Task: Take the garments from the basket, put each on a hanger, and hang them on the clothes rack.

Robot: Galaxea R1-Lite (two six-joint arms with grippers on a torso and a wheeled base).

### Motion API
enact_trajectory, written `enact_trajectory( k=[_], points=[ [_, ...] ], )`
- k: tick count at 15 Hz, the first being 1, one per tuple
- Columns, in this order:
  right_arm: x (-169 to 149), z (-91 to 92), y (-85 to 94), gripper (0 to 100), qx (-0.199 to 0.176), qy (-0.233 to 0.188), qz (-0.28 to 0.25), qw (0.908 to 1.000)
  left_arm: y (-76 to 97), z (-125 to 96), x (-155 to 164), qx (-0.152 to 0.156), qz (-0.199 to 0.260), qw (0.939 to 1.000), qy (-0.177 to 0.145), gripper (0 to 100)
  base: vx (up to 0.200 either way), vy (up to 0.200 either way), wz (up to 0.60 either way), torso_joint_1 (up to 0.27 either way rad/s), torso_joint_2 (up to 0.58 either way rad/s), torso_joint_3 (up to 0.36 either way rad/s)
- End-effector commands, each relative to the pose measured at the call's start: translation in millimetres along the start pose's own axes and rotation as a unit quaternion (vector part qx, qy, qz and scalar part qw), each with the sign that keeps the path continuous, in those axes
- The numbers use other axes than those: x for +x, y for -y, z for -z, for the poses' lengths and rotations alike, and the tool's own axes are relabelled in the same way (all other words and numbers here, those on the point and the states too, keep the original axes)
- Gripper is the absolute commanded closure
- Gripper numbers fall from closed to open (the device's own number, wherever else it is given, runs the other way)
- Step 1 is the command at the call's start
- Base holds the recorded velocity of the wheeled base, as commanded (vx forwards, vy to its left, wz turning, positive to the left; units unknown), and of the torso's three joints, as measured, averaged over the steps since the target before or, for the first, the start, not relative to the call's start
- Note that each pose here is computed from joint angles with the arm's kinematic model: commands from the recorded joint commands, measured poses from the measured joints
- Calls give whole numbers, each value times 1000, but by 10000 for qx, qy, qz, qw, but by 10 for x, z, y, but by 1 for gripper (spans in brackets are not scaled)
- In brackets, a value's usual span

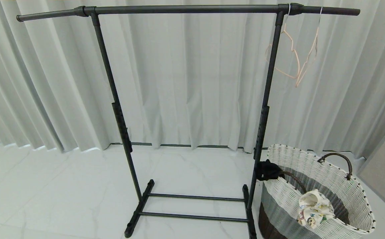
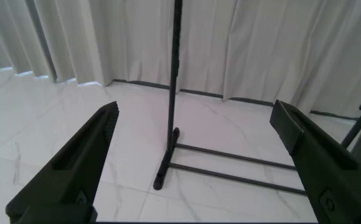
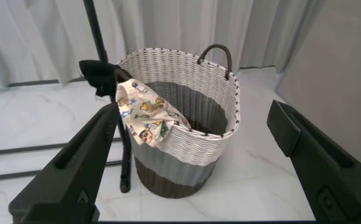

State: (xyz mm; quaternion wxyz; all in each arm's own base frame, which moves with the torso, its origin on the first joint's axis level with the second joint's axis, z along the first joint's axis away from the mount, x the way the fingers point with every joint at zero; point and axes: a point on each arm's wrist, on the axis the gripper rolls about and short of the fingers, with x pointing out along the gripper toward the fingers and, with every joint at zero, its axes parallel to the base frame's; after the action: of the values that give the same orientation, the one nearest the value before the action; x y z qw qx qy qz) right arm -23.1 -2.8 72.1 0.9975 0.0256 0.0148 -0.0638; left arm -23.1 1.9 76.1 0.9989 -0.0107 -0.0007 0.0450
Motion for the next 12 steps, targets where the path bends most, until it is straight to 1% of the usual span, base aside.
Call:
enact_trajectory(
  k=[1, 9, 12],
  points=[
    [0, 0, 0, 0, 1, -4, 3, 10000, 0, 1, 0, 0, -3, 10000, -2, 0, 200, 0, 0, 2, -7, 7],
    [0, 0, 0, 0, 16, -4, 3, 10000, 0, 1, 0, -7, -3, 10000, -2, 0, 200, 0, 0, 1, 2, 4],
    [1, 0, 0, 0, 8, -11, 3, 10000, 0, 1, 0, -15, -3, 10000, -2, 0, 0, 0, 0, 0, 0, 0]
  ],
)
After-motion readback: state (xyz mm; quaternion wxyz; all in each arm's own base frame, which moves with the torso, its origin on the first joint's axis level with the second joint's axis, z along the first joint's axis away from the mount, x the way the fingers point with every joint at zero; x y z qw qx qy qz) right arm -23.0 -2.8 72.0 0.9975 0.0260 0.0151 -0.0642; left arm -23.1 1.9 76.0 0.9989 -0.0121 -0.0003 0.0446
